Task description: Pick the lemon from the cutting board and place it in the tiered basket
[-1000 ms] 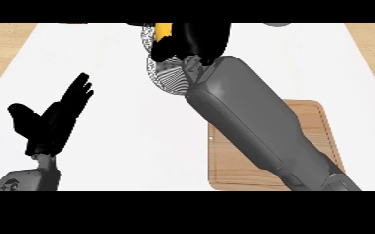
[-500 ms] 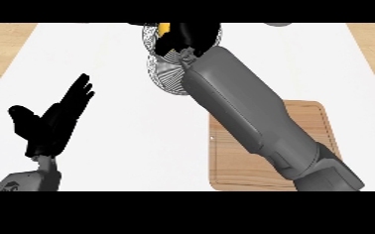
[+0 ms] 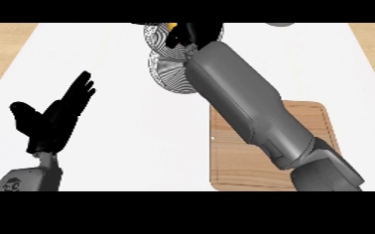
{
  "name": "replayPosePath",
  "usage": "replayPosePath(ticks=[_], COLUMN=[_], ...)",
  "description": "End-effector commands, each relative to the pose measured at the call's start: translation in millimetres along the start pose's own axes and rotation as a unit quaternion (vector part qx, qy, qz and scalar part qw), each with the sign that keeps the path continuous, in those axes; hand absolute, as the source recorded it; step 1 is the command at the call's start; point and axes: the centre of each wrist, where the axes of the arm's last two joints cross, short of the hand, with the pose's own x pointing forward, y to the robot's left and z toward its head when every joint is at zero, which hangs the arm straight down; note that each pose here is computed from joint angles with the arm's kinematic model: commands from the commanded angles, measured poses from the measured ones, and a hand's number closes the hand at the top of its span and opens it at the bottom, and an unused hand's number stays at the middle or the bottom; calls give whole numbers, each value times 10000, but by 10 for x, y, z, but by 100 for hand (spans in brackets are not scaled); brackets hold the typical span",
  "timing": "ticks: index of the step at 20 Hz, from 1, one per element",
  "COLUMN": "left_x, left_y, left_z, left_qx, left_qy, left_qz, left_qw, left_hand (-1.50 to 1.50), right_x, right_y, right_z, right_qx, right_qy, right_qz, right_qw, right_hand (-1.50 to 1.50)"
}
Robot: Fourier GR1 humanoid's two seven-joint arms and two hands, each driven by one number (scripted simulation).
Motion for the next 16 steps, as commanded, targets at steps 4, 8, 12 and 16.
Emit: replayPosePath(ticks=[4, 8, 12, 16], left_x=[29, 76, 13, 80], left_y=[-36, -97, -50, 15], left_z=[5, -135, -148, -44], left_qx=[-69, -24, -61, -51], left_qy=[-139, 20, -70, 23], left_qz=[4, -70, 17, -29], left_qw=[9999, 10000, 10000, 10000], left_hand=[0, 0, 0, 0], right_x=[-255, 4, 109, -6], right_y=[202, 56, -65, -53], right_z=[-139, -163, -233, -225], right_qx=[-435, -441, -562, -789], right_qy=[207, 160, 379, 552], right_qz=[-238, -407, -1146, -1891], right_qw=[9986, 9981, 9911, 9772], right_hand=[-150, -150, -150, -150])
